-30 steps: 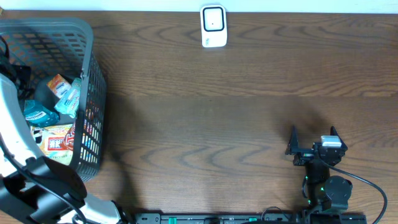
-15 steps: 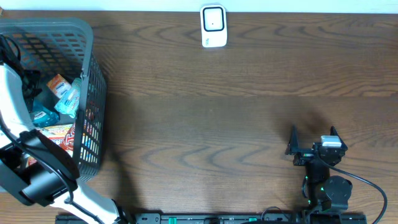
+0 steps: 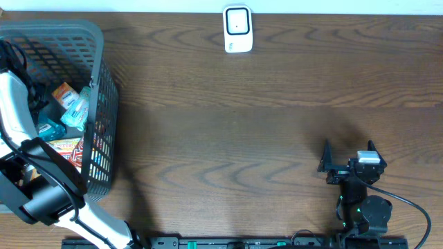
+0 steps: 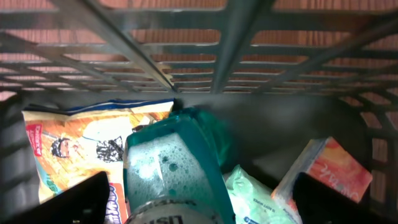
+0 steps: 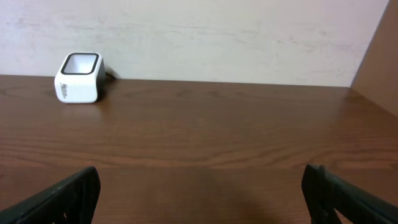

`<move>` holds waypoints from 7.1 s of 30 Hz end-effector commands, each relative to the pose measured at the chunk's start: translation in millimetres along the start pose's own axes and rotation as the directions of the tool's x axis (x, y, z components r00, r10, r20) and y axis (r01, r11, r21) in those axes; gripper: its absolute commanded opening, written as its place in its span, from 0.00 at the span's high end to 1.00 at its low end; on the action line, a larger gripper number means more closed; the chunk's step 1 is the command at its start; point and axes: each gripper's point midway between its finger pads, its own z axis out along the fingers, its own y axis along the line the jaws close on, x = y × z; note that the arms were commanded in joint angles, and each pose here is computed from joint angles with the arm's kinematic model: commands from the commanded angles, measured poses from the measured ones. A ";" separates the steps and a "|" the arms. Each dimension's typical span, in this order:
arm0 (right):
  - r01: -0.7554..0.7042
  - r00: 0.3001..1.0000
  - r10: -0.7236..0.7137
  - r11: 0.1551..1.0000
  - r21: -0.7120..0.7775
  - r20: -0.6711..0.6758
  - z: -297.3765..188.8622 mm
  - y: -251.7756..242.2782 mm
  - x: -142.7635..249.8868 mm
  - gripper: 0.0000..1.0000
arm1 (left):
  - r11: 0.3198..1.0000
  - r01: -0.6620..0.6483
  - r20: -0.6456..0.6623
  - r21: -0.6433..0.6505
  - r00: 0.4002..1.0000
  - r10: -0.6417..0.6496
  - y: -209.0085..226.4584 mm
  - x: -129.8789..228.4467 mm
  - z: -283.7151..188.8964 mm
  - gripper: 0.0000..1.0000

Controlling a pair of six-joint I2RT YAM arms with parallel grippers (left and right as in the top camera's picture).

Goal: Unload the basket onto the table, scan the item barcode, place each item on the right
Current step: 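Grasp the teal mouthwash bottle with the left gripper and lift, then carry the bottle to the white scanner and hold it there, then set the bottle down on the table and release it, then reach the left gripper into the basket and grasp the red chocolate bar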

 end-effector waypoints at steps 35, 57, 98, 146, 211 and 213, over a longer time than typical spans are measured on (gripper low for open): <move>0.009 1.000 -0.009 1.000 -0.009 0.000 -0.2 1.8 0.5 0.01 | 0.983 -0.057 -0.004 0.173 0.998 0.059 -1.4 -2.3 -58.3 0.67; 0.009 1.000 -0.009 1.000 -0.009 0.000 -0.2 1.8 0.5 0.01 | 0.446 -0.142 0.115 0.884 0.990 0.087 60.9 55.3 -354.7 0.67; 0.009 1.000 -0.009 1.000 -0.009 0.000 -0.2 1.8 0.5 0.01 | -0.742 -0.586 0.677 0.326 -0.404 0.615 -12.2 505.8 -255.3 0.67; 0.009 1.000 -0.009 1.000 -0.009 0.000 -0.2 1.8 0.5 0.01 | -0.847 -0.515 0.777 0.130 -0.478 0.410 -19.5 496.4 -277.2 0.02; 0.009 1.000 -0.009 1.000 -0.009 0.000 -0.2 1.8 0.5 0.01 | 0.997 -0.076 -0.234 0.024 0.969 0.080 82.9 77.3 -64.7 0.02; 0.009 1.000 -0.009 1.000 -0.009 0.000 -0.2 1.8 0.5 0.01 | 0.997 -0.080 -0.252 0.015 0.964 0.081 88.5 79.9 -51.3 0.02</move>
